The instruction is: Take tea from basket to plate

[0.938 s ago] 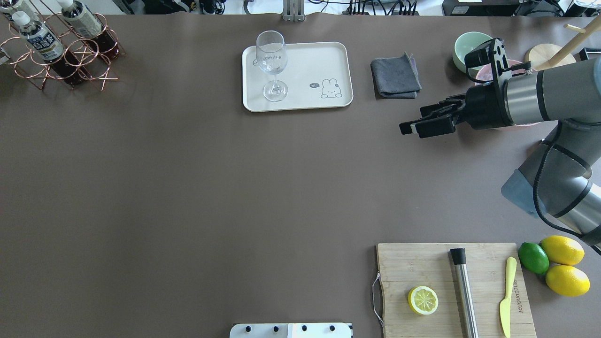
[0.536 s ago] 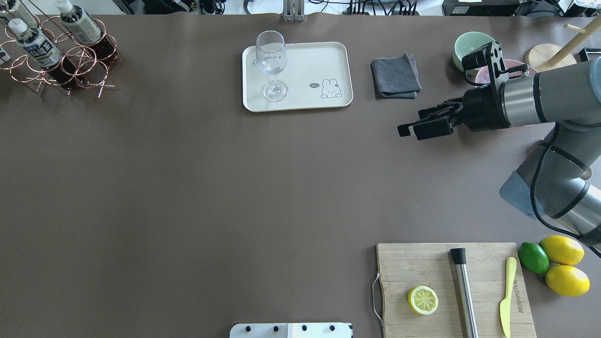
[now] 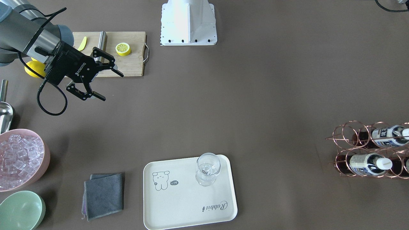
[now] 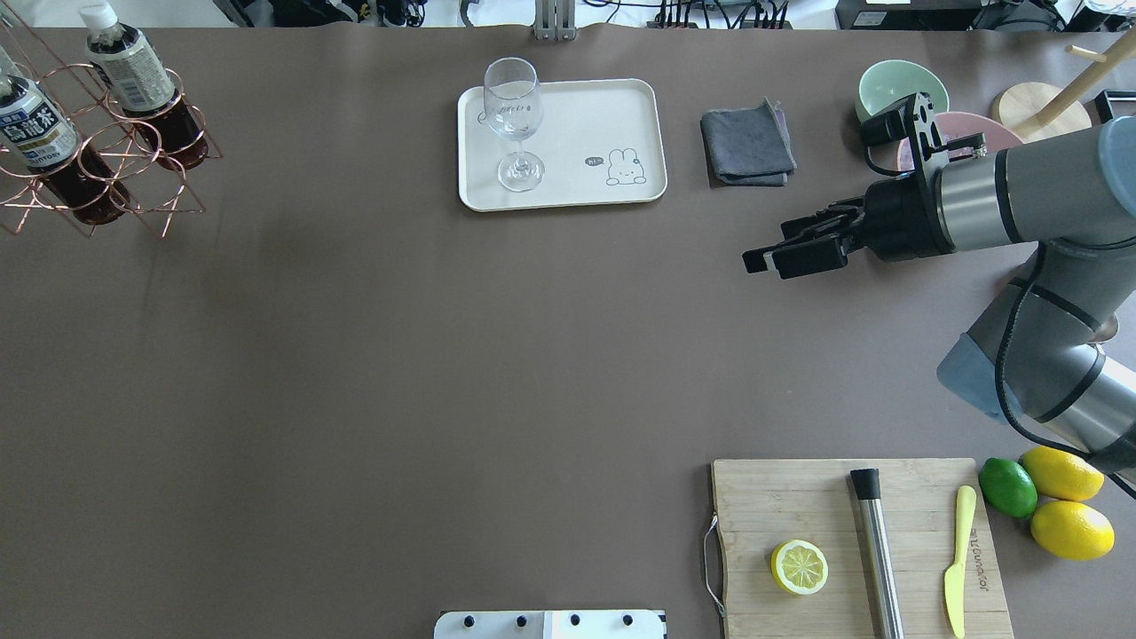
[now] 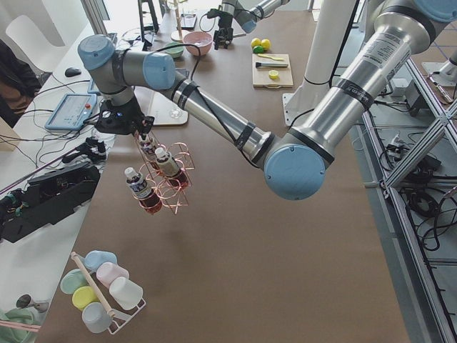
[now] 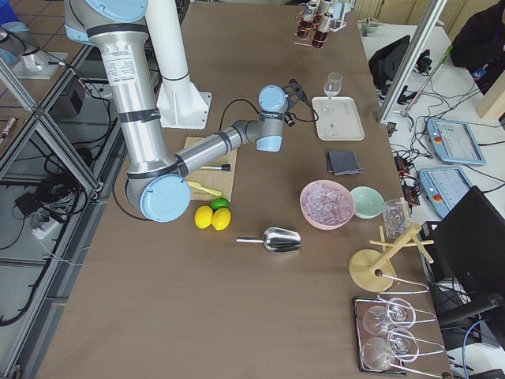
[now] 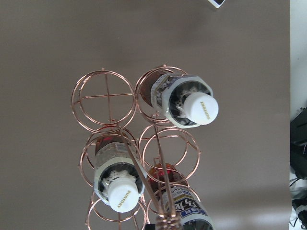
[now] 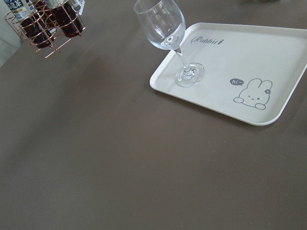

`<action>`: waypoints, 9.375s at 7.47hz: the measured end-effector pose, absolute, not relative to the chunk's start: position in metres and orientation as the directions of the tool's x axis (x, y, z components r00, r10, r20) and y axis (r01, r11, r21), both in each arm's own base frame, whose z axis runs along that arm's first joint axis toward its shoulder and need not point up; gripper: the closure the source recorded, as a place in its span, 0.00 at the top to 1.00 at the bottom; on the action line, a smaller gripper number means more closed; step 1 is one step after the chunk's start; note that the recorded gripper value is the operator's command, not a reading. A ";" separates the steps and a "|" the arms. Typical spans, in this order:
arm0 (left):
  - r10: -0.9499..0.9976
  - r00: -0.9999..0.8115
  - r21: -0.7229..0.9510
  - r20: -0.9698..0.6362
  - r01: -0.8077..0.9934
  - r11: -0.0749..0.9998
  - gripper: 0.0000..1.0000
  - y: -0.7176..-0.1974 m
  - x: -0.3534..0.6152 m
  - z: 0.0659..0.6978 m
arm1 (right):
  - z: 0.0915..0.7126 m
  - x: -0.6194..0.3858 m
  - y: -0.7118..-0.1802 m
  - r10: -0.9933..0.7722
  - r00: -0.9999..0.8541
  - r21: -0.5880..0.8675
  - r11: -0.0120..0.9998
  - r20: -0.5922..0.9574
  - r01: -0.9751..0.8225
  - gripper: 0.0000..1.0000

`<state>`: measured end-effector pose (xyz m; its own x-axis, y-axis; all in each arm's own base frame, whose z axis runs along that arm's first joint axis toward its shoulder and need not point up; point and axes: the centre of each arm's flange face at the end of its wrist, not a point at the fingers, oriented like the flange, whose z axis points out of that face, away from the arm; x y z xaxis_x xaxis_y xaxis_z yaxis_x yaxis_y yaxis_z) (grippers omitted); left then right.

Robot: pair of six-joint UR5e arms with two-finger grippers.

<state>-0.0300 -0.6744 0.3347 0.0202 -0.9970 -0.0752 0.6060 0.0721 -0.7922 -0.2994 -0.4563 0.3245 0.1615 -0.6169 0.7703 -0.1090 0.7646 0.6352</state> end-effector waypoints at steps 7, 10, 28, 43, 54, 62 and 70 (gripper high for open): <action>-1.000 -0.015 -0.839 0.025 0.544 -0.029 0.00 -0.532 0.018 0.207 | 0.332 -0.314 -0.446 -0.619 0.151 0.634 0.769 0.771 -0.082 1.00; -0.998 -0.034 -0.860 0.059 0.505 -0.068 0.00 -0.520 0.088 0.169 | 0.343 -0.314 -0.441 -0.613 0.160 0.628 0.775 0.774 -0.071 1.00; -0.984 -0.028 -0.893 0.178 0.415 -0.174 0.00 -0.447 0.370 0.000 | 0.381 -0.309 -0.457 -0.619 0.278 0.662 0.744 0.735 -0.095 1.00; -0.989 -0.092 -0.894 0.116 0.424 -0.145 0.00 -0.414 0.420 0.025 | 0.382 -0.357 -0.442 -0.642 0.365 0.719 0.683 0.674 -0.128 1.00; -0.996 -0.048 -0.912 0.080 0.400 -0.093 0.00 -0.383 0.440 0.017 | 0.280 -0.351 -0.385 -0.746 0.240 0.780 0.556 0.621 -0.289 1.00; -0.995 -0.050 -0.911 0.082 0.402 -0.095 0.00 -0.382 0.436 0.020 | 0.278 -0.412 -0.347 -0.754 0.429 0.865 0.402 0.498 -0.300 0.95; -0.995 -0.048 -0.909 0.084 0.405 -0.096 0.00 -0.383 0.441 0.019 | 0.269 -0.408 -0.359 -0.744 0.470 0.878 0.369 0.475 -0.304 0.58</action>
